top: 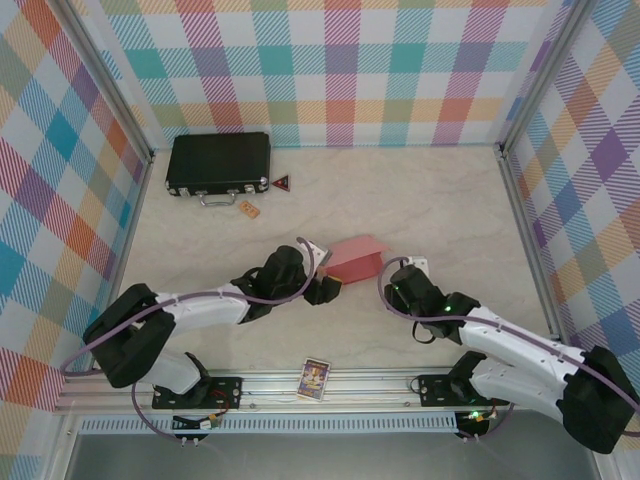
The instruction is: Fold the paper box
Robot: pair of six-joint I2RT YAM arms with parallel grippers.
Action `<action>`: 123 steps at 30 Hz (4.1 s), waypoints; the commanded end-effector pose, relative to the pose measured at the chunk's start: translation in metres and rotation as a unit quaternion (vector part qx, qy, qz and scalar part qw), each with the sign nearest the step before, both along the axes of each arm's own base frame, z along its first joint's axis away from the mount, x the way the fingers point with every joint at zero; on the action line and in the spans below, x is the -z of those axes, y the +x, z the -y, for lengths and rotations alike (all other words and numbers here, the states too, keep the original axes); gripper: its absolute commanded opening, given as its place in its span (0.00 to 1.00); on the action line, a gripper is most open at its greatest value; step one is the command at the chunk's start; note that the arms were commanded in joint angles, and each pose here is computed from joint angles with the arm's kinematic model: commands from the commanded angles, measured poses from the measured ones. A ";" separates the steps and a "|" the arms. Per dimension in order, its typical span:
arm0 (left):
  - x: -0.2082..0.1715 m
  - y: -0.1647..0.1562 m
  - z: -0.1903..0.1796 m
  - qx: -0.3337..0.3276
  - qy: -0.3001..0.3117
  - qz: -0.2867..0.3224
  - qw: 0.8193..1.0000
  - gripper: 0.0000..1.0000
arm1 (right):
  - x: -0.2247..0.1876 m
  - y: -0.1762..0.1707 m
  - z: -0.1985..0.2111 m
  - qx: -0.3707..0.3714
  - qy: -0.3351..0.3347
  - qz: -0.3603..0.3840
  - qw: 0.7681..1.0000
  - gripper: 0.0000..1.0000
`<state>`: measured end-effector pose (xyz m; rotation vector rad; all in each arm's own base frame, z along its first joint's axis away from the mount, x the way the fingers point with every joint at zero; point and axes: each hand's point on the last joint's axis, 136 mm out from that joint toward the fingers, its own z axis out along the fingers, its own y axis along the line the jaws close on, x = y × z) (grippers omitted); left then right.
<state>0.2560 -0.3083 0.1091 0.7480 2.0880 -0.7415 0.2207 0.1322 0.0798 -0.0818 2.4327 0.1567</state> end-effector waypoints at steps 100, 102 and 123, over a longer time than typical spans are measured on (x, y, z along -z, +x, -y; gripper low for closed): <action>0.046 0.070 -0.036 -0.198 0.105 -0.213 0.951 0.66 | 0.014 0.099 -0.055 -0.097 0.069 -0.166 0.979 0.49; 0.042 0.069 -0.036 -0.197 0.103 -0.208 0.953 0.68 | 0.009 0.099 -0.054 -0.096 0.076 -0.161 0.979 0.50; 0.046 0.055 -0.019 -0.160 0.038 -0.256 0.953 0.58 | 0.031 0.095 -0.064 -0.115 0.099 -0.195 0.969 0.31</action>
